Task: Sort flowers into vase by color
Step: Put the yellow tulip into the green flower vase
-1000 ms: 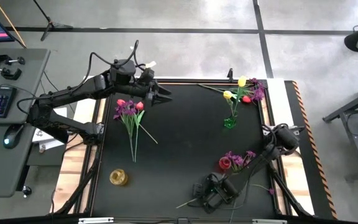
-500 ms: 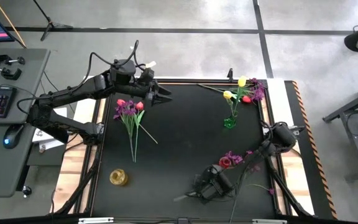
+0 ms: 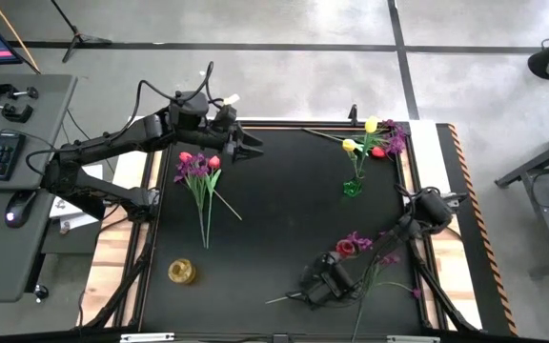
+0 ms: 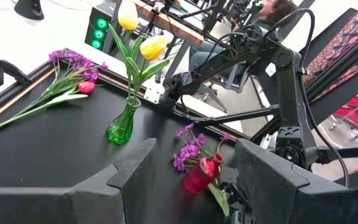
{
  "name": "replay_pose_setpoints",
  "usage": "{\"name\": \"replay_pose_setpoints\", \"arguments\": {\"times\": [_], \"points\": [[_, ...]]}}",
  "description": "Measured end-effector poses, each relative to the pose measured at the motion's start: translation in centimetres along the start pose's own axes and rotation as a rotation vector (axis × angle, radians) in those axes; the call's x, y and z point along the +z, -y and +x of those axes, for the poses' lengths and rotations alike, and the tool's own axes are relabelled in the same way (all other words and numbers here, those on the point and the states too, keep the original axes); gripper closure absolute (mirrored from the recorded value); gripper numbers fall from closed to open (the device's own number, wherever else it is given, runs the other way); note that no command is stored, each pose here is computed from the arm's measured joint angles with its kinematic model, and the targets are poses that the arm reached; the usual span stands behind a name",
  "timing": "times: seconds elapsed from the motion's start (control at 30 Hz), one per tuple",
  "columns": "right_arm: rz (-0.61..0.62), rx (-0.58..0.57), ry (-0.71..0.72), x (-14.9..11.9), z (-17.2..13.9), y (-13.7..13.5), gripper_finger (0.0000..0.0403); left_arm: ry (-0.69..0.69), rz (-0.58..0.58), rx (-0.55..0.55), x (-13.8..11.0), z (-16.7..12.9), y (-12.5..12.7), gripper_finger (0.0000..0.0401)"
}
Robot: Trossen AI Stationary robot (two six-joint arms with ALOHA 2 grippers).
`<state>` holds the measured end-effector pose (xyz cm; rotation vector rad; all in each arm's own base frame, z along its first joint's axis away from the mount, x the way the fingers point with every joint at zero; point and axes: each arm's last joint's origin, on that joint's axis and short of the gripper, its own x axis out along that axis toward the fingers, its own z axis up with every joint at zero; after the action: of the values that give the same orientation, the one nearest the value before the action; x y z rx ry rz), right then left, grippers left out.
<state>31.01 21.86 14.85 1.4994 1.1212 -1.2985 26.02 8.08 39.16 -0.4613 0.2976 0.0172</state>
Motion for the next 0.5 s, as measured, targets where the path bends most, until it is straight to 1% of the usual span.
{"name": "replay_pose_setpoints", "arguments": {"times": [0.13, 0.23, 0.37, 0.5], "points": [[-0.002, -0.012, -0.001, 0.25, 0.05, -0.22, 0.0152, -0.003, 0.007, 0.001, -0.03, 0.0, -0.01, 0.0196], [-0.004, -0.03, -0.011, 0.26, 0.21, -0.22, 0.0184, -0.005, 0.006, 0.002, -0.05, 0.01, -0.02, 0.0196], [-0.015, -0.042, -0.029, 0.12, 0.35, -0.26, 0.026, -0.006, 0.006, 0.002, -0.06, 0.01, -0.03, 0.0196], [-0.049, -0.051, -0.033, -0.18, 0.32, 0.01, 0.0358, -0.005, 0.006, 0.002, -0.05, 0.01, -0.02, 0.0196]]}}
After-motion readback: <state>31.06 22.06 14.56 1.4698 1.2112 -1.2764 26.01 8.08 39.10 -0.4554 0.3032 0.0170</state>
